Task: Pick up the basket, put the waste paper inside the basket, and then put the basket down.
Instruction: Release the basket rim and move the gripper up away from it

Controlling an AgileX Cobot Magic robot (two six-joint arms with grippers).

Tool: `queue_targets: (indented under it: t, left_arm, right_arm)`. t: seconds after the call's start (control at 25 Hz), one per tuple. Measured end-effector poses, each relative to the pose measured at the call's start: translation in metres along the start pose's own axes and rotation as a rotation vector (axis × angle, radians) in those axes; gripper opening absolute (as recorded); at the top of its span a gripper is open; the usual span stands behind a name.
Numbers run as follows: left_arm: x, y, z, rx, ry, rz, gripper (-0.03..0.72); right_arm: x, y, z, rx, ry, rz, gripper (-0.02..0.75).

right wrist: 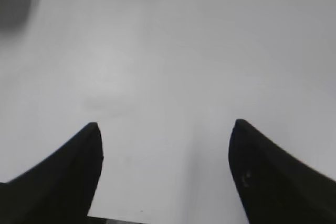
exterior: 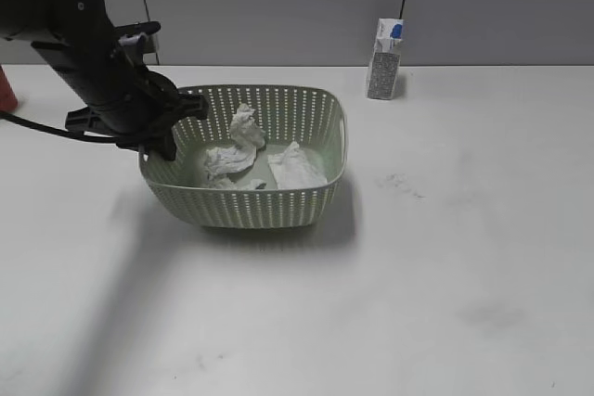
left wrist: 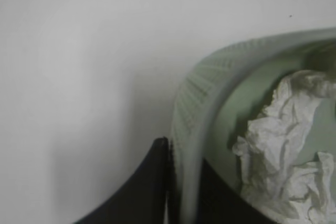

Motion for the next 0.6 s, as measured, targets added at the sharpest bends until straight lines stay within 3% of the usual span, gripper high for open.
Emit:
queue_targets:
  t: [0.24, 0.4, 0.6]
  left_arm:
    - [0.004, 0.003, 0.0, -0.015, 0.021, 0.035, 0.117]
    - [0.003, 0.004, -0.001, -0.019, 0.02, 0.037, 0.278]
    - [0.004, 0.002, -0.001, -0.007, 0.027, 0.035, 0.494]
  right_arm:
    - [0.025, -0.063, -0.014, -0.113, -0.047, -0.012, 0.591]
    - [0.035, -0.092, -0.018, -0.197, -0.084, -0.03, 0.591]
    - [0.038, -0.098, -0.044, -0.368, -0.167, -0.063, 0.591]
Point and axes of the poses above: a point on each arm's last joint axis where the gripper is mounted, z pointing out along that axis toward the gripper, x along the wrist's bending axis when the last joint is at zero, y = z × x, the point moved 10 cm from there along z, pointing out along that axis toward the gripper, and after that the axes turned 15 degrees about -z, right-handed, at the moved point
